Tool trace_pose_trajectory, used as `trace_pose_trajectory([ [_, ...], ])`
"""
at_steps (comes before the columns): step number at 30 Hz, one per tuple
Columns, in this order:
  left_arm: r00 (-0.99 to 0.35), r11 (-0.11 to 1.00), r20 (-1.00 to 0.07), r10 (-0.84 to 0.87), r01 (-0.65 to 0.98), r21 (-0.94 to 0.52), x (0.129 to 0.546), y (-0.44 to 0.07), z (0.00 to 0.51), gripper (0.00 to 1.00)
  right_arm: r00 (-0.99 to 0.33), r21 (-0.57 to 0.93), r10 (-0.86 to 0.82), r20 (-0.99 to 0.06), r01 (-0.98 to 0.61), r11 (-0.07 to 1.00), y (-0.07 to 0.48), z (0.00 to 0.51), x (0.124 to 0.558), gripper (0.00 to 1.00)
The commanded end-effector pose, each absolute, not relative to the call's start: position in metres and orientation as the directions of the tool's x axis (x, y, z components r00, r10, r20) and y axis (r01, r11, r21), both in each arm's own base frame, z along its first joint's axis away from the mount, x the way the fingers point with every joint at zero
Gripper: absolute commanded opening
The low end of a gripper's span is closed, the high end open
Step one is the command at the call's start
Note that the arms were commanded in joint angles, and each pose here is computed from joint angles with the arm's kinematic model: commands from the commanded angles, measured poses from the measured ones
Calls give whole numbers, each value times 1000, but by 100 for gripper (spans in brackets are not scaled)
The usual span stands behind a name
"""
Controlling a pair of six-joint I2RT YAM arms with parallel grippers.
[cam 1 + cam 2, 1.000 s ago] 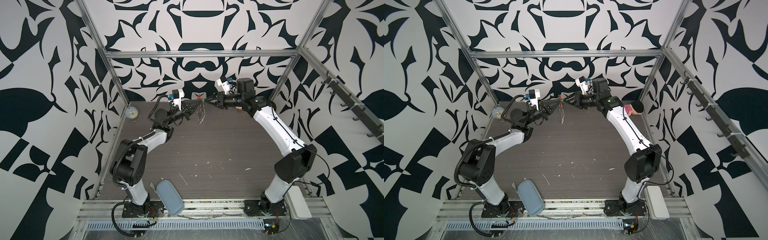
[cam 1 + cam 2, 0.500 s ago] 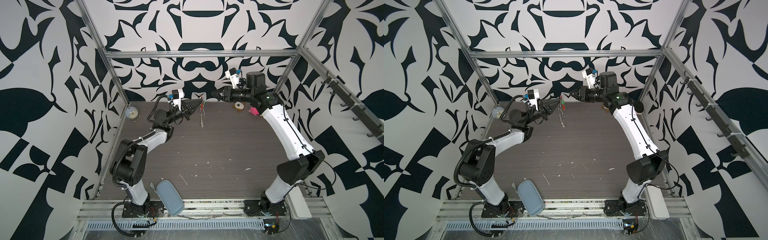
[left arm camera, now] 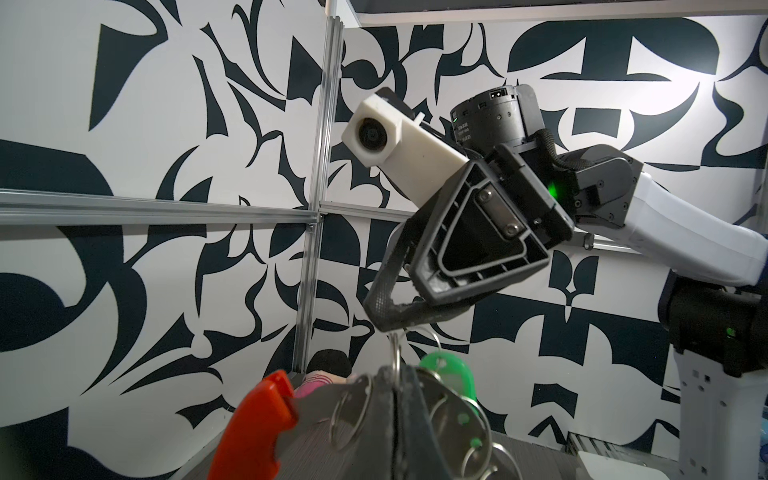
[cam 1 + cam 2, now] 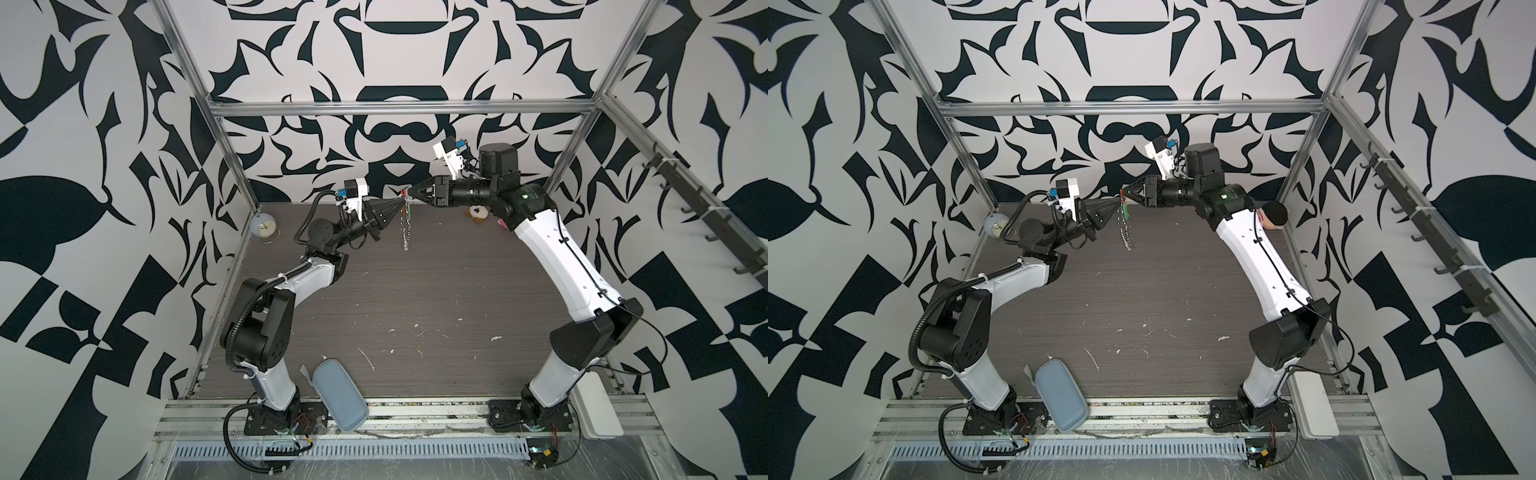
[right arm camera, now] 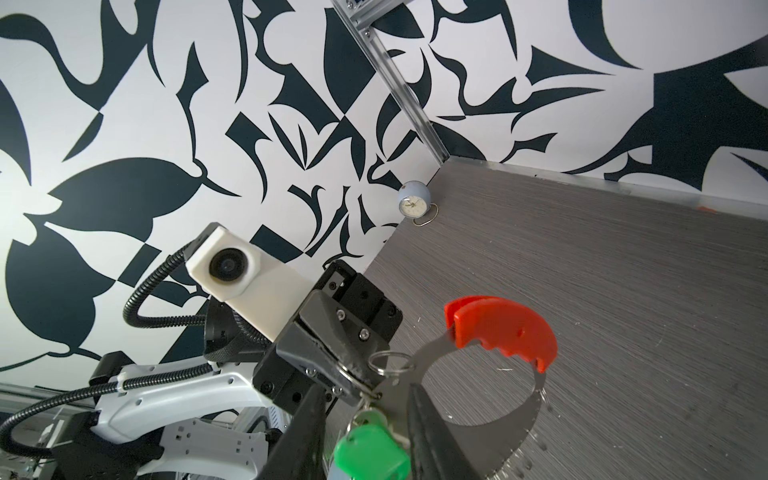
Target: Put the keys on the keyring
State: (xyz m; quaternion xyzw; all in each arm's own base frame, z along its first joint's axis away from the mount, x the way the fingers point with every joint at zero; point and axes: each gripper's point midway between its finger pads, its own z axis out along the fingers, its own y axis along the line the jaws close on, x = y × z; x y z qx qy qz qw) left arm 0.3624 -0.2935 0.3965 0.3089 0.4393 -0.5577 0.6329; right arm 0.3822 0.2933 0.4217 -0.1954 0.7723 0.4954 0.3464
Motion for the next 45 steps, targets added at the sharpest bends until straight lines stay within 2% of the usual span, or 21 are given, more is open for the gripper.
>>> trace_pose_trajectory([
  [1,77,182,-879,-470,983,-11,354,-291,419,0,-671,615,32,-741,-657,436,296,430,379,25],
  [4,84,185,-877,-473,983,-6,354,-290,421,0,-685,617,32,-728,-634,466,293,422,383,18],
  [13,92,191,-872,-481,981,-2,355,-290,426,0,-700,631,40,-713,-616,471,293,419,384,7],
  [21,99,189,-870,-484,982,7,354,-290,429,0,-698,645,51,-714,-628,436,297,428,382,4],
  [26,92,188,-871,-482,982,0,355,-292,426,0,-677,631,73,-732,-635,445,291,437,379,20],
  [29,94,190,-871,-483,982,1,355,-291,427,0,-662,632,125,-739,-617,469,278,441,385,25],
  [32,96,196,-870,-484,981,-1,355,-290,427,0,-656,663,196,-728,-604,442,267,446,390,30],
  [36,82,239,-866,-493,970,-44,365,-288,427,0,-635,636,170,-753,-637,436,272,451,380,35],
  [40,81,277,-870,-486,959,-66,371,-287,426,0,-565,527,100,-819,-672,521,271,443,380,35],
  [42,64,290,-874,-482,953,-91,375,-286,424,0,-496,425,48,-867,-686,590,267,438,382,35],
  [45,54,311,-875,-482,944,-113,379,-285,421,0,-389,290,-22,-921,-723,627,270,441,380,32],
])
